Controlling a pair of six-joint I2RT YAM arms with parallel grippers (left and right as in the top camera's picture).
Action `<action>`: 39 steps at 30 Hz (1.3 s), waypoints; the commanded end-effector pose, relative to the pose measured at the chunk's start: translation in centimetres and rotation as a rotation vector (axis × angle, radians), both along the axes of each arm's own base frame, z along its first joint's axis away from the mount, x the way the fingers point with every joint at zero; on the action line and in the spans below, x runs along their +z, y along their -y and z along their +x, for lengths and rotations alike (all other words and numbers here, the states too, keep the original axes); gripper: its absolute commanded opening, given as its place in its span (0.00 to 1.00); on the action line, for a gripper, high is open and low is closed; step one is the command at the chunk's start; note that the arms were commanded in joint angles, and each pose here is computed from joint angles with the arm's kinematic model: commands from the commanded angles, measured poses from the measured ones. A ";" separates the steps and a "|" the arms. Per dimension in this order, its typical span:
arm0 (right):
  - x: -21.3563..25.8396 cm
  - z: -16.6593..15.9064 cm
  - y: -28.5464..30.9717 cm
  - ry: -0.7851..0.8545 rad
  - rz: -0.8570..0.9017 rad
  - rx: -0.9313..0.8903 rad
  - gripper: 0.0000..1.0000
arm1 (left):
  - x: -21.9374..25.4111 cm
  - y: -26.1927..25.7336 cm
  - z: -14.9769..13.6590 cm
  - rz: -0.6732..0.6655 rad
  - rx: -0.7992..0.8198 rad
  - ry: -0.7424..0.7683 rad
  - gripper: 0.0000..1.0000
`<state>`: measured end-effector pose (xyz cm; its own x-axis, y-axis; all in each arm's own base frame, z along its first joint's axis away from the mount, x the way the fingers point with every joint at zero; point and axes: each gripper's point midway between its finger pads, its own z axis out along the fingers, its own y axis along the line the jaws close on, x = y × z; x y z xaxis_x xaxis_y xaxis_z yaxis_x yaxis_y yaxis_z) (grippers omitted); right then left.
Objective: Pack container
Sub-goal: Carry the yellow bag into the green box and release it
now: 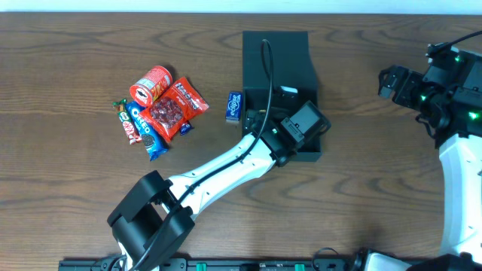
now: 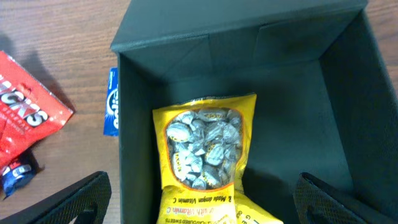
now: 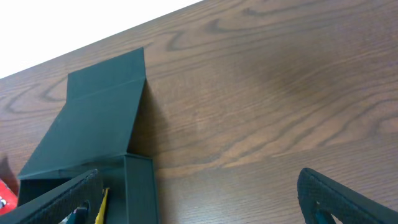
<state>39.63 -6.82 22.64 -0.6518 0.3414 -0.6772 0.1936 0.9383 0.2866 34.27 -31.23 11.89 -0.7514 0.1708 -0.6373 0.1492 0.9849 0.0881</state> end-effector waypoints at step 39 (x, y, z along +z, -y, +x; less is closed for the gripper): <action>0.1 -0.1 0.1 0.003 -0.008 0.015 0.99 | -12.0 0.8 -2.4 0.125 -0.157 -0.278 0.06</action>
